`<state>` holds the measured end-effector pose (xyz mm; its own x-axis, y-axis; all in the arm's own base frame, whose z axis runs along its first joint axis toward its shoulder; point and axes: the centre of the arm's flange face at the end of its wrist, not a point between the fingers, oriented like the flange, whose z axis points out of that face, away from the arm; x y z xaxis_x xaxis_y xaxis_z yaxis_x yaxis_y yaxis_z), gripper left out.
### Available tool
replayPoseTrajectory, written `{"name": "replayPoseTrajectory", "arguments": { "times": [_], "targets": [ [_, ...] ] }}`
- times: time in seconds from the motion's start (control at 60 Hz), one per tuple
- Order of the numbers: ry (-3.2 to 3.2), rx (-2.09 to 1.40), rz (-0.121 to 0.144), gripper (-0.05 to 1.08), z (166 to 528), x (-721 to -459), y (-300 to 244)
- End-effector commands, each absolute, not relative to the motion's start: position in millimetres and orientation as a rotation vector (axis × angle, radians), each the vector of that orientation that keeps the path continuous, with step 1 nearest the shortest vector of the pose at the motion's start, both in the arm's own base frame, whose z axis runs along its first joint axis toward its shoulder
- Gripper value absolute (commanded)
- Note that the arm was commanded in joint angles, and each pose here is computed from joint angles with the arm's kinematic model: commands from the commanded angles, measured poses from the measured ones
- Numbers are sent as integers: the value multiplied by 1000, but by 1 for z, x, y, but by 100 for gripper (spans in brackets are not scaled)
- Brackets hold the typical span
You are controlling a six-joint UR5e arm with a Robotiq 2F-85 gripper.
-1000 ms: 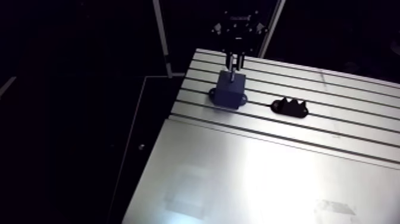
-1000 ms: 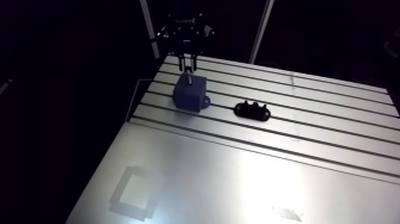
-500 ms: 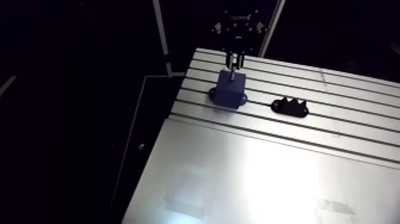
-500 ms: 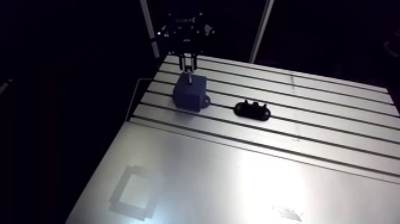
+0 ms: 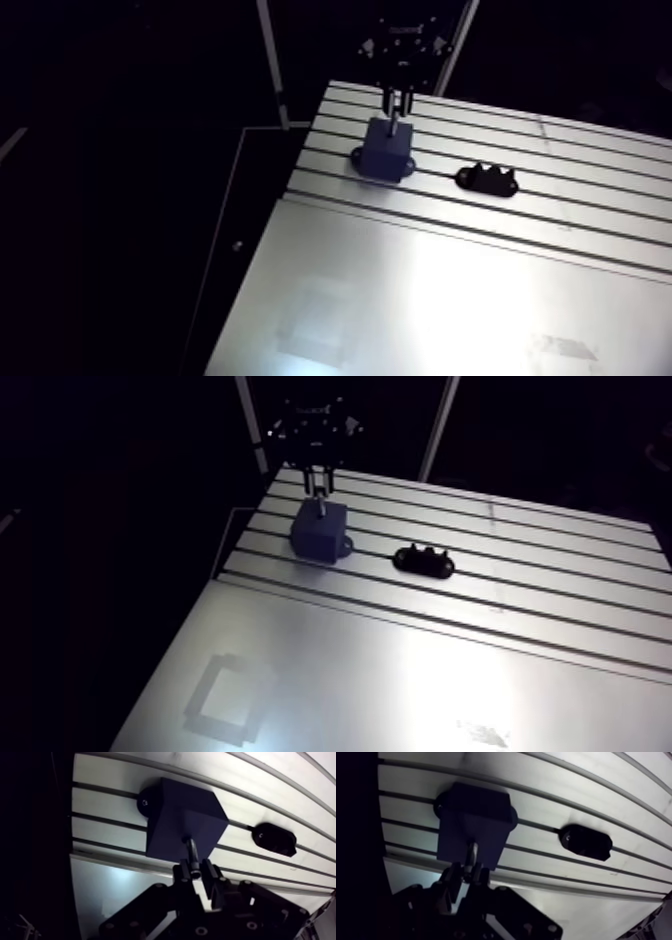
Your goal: Pick up the M10 bolt and insert it into the hole until fully seated.
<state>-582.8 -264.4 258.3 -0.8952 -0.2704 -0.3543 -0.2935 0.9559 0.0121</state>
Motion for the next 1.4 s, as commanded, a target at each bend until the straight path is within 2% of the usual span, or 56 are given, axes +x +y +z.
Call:
{"name": "replayPoseTrajectory", "arguments": {
  "times": [0.017, 1.4],
  "targets": [
    [2752, -412, 98, 108, 258, -582, -264],
    [2752, -426, 97, 108, 258, -581, -269]
  ]
}}
